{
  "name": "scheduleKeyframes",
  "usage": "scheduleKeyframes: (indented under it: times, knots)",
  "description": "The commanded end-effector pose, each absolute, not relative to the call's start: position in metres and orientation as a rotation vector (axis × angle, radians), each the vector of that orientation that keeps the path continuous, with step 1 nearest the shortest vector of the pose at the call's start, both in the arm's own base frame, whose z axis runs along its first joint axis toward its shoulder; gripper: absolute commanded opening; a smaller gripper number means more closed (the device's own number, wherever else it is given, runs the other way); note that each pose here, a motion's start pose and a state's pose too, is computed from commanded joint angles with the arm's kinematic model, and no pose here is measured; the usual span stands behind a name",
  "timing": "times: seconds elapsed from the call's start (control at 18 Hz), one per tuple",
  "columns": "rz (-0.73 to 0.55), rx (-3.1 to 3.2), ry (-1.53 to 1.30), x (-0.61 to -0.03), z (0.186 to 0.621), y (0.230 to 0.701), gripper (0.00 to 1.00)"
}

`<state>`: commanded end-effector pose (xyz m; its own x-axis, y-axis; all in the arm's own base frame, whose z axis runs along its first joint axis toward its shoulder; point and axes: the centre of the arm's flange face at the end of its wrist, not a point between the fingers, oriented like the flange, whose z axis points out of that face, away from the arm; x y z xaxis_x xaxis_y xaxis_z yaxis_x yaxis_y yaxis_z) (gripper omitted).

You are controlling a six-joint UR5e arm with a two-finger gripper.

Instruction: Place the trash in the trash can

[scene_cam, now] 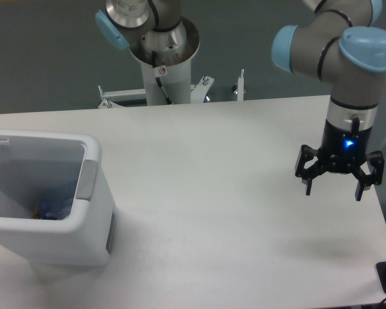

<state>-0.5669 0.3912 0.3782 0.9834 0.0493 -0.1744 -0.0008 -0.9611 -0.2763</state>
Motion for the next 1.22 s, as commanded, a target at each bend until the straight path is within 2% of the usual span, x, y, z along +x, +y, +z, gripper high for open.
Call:
scheduleKeyframes:
  times: [0.5,0.61,0.72,0.89,1.22]
  knots:
    - [0.207,-3.028,0.157,-0.565,0.353,0.383,1.00]
    - [0.231,-3.094,0.301,-0.557,0.345,0.388,1.00]
    - [0.230,-3.102,0.331,-0.553,0.340,0.390,1.00]
    - [0.199,-3.114,0.462,-0.543,0.324,0.385,1.00]
    - [0.208,-3.110,0.476,-0.542,0.322,0.385,1.00]
